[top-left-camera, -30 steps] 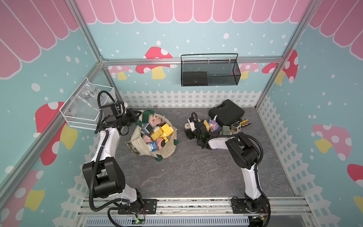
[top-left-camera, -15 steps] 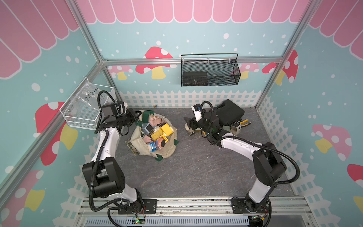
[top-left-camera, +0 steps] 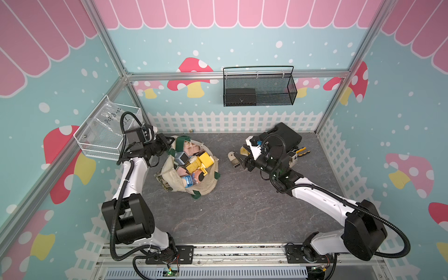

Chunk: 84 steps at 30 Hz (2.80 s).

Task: Take out the pencil sharpeners from the tote bags
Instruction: Place the pencil sharpener at the center of the board, then pick up the pencil sharpener from the canvas bag.

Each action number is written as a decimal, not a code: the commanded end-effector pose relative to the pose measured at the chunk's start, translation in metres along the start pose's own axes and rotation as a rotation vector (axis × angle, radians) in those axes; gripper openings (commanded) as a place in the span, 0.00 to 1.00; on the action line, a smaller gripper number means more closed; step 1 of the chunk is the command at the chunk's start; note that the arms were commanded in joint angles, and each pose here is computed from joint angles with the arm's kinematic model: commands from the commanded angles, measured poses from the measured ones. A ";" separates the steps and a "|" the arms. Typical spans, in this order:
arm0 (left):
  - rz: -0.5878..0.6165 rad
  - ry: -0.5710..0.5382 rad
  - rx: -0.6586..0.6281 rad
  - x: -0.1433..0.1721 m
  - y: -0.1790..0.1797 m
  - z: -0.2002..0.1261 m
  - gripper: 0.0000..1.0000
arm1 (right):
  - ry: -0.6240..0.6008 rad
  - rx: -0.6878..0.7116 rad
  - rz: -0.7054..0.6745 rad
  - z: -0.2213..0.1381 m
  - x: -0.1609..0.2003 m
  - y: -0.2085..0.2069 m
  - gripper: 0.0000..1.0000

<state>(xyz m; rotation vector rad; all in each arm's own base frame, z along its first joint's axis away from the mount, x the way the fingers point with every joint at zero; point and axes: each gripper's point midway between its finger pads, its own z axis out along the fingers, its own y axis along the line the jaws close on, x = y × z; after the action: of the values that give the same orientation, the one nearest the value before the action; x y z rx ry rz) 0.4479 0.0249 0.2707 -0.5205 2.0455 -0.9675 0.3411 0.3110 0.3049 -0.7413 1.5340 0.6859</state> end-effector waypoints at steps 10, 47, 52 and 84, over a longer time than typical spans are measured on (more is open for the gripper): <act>0.028 0.020 -0.030 0.010 -0.002 0.009 0.00 | 0.150 -0.339 0.034 0.051 0.040 0.123 0.58; 0.026 0.029 -0.051 0.009 0.006 0.009 0.00 | 0.318 -0.666 -0.649 0.171 0.157 0.184 0.84; 0.021 0.032 -0.052 0.010 0.008 0.010 0.00 | 0.304 -0.710 -0.636 0.172 0.162 0.196 0.86; 0.015 0.027 -0.036 0.010 0.005 0.009 0.00 | 0.232 -0.663 -0.632 0.188 0.165 0.200 0.58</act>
<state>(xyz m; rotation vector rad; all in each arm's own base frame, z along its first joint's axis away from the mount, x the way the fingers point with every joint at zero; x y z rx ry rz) 0.4498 0.0186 0.2675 -0.4966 2.0756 -0.9053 0.3036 0.5747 0.1124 -1.7494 1.2034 0.6202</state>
